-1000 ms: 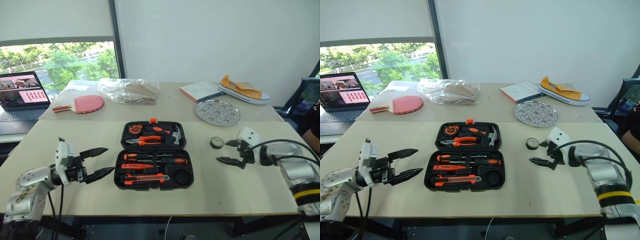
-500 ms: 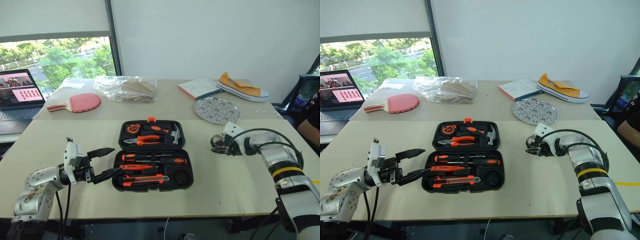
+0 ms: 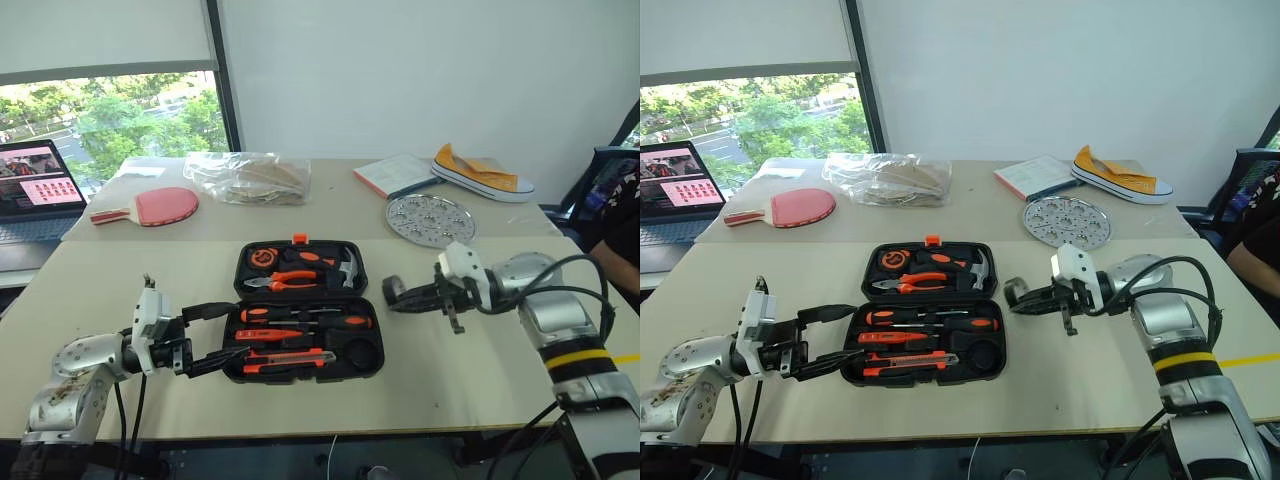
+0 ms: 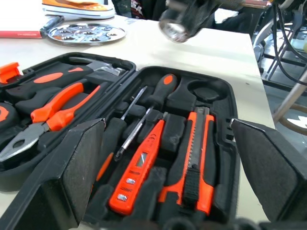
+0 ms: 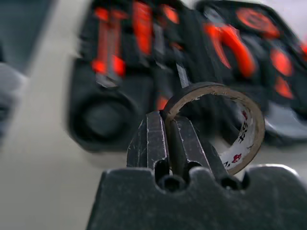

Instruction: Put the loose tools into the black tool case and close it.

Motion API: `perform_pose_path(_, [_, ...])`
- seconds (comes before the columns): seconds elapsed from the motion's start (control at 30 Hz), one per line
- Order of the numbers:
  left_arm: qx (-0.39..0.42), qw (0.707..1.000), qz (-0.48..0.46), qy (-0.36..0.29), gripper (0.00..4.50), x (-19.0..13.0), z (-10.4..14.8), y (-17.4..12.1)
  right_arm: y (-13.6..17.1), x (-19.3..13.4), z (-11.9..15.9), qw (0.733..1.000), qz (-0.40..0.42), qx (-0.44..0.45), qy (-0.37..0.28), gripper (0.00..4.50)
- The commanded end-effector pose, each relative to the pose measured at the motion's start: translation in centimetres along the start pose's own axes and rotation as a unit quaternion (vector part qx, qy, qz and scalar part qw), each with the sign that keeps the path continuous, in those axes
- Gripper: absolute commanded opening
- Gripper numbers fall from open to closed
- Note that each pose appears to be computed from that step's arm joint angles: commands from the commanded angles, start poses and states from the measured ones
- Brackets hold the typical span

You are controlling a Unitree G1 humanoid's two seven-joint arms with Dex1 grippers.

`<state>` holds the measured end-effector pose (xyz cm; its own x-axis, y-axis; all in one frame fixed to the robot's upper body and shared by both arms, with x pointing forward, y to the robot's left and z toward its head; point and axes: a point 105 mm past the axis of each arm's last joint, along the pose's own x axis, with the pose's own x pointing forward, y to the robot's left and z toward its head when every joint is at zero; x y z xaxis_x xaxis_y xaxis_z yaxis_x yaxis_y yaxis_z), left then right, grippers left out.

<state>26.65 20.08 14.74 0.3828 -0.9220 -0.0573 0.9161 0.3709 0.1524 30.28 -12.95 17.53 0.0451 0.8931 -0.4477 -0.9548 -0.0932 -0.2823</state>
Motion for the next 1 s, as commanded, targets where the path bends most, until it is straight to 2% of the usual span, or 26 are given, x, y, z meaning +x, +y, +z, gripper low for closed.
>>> perform_pose_path(0.03, [0.011, 1.000, -0.014, 0.007, 4.50, 0.0, 0.2, -0.7, 2.1, 2.7, 1.3, 0.998, 0.038, 0.036, 0.025, 0.02])
perform_pose_path(0.33, [0.008, 1.000, -0.016, 0.013, 4.50, -0.1, -0.2, -1.0, 2.8, 4.6, -1.6, 0.990, 0.044, 0.065, 0.120, 0.02])
perform_pose_path(0.5, [0.009, 1.000, -0.009, 0.021, 4.50, -0.4, -0.3, -1.0, 2.6, 4.3, -3.7, 0.976, 0.043, 0.071, 0.200, 0.02])
perform_pose_path(0.7, [0.007, 1.000, 0.005, 0.028, 4.50, -1.0, -0.6, -0.8, 1.5, 4.8, -3.7, 0.971, 0.039, 0.083, 0.220, 0.02])
perform_pose_path(0.93, [0.009, 0.999, 0.022, 0.023, 4.50, -1.2, -0.4, -0.4, 0.7, 5.7, -1.4, 0.981, 0.052, 0.073, 0.170, 2.37])
perform_pose_path(1.0, [0.007, 0.999, 0.036, 0.025, 4.50, -1.7, -0.6, -0.3, 1.0, 4.3, 0.8, 0.988, 0.078, 0.074, 0.114, 3.01])
